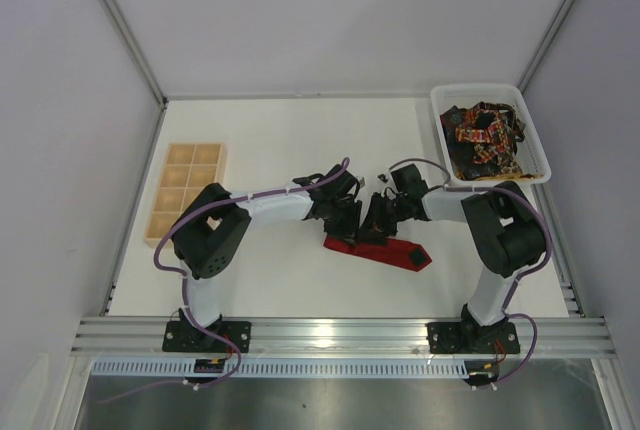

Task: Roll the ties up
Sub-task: Roll the tie

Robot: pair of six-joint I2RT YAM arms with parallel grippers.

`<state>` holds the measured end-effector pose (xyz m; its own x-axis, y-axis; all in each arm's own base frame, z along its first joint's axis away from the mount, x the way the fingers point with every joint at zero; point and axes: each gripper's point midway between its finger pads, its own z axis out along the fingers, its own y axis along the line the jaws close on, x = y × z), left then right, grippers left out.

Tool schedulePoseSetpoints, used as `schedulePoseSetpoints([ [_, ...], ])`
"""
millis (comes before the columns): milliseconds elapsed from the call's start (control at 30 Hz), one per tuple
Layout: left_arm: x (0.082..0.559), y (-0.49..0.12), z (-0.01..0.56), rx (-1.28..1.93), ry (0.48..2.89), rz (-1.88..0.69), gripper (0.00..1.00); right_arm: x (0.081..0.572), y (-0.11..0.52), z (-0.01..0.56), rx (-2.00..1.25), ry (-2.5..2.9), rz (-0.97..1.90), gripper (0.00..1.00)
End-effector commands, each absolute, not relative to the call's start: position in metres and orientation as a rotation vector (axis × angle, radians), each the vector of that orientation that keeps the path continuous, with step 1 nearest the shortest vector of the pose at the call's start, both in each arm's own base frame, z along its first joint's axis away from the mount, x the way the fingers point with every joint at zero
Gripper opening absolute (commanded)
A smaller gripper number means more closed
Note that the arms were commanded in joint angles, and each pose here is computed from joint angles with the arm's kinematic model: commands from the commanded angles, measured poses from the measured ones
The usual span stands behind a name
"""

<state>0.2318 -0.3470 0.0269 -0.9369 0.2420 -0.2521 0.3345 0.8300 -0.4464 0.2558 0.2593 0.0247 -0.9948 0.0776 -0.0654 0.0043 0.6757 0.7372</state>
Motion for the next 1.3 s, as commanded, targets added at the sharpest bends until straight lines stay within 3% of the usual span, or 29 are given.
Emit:
schedulePoseSetpoints([
  [0,0.238,-0.352,0.039,0.481,2.777,-0.780,0.35,0.264,0.260,0.021,0.029,2.777,1.195,0.12],
  [267,0.236,-0.359,0.062,0.506,2.724,-0.861,0.40,0.264,0.258,0.010,0.031,2.793,1.169,0.12],
  [633,0.243,-0.345,0.129,0.526,2.563,-1.012,0.57,0.264,0.257,0.006,0.012,2.802,1.150,0.11],
  [1067,0.258,-0.285,0.092,0.378,2.626,-1.193,0.73,0.263,0.254,0.002,-0.001,2.811,1.122,0.11],
  [1267,0.258,-0.289,0.072,0.336,2.661,-1.262,0.71,0.262,0.252,0.003,-0.010,2.812,1.107,0.11],
])
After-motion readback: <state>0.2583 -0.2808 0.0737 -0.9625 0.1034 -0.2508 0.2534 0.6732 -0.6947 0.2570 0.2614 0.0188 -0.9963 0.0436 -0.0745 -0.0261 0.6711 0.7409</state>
